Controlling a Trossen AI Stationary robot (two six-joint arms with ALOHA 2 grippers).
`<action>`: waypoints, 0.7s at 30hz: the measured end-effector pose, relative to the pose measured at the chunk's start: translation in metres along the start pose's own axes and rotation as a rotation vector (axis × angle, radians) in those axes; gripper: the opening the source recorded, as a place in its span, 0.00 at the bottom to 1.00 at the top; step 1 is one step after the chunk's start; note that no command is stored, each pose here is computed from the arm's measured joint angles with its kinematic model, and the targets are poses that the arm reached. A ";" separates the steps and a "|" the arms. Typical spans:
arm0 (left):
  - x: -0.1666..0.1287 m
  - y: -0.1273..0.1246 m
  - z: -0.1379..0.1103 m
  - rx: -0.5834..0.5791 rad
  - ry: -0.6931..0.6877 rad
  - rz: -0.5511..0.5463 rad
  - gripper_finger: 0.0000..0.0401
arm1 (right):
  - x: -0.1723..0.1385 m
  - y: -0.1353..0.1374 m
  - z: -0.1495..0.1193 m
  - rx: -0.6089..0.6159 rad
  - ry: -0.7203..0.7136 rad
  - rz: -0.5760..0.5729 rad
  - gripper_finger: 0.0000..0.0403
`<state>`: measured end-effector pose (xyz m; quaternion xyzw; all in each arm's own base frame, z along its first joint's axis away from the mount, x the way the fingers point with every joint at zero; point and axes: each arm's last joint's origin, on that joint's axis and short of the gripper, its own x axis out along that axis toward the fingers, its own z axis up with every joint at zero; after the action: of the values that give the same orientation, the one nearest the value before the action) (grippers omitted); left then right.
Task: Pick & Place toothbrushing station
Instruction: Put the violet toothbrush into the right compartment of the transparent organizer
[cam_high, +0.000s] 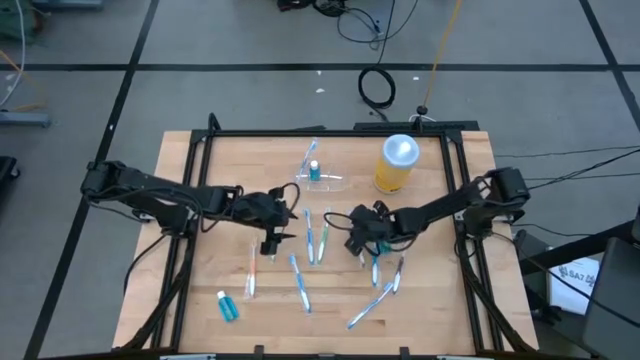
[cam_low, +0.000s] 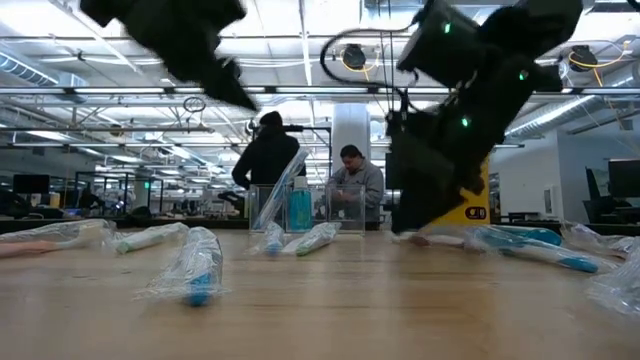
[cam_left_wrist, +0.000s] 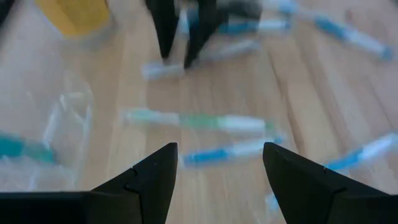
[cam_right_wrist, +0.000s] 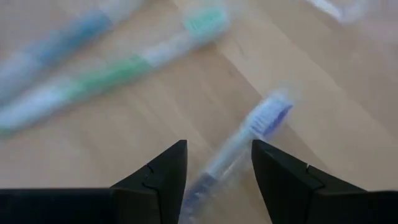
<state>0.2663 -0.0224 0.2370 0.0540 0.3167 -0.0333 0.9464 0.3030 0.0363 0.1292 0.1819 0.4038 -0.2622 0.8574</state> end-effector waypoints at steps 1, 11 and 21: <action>-0.001 0.003 0.008 0.010 -0.053 0.011 0.61 | 0.005 -0.002 -0.002 -0.004 0.011 -0.013 0.42; -0.026 0.067 0.042 -0.008 -0.058 0.312 0.61 | 0.016 0.000 -0.005 -0.001 0.010 -0.021 0.36; -0.047 0.079 0.002 -0.249 0.367 0.233 0.61 | 0.014 0.006 -0.007 -0.021 0.031 0.050 0.03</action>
<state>0.2377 0.0569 0.2738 -0.0218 0.4767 0.1257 0.8697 0.3100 0.0410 0.1145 0.1871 0.4149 -0.2335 0.8592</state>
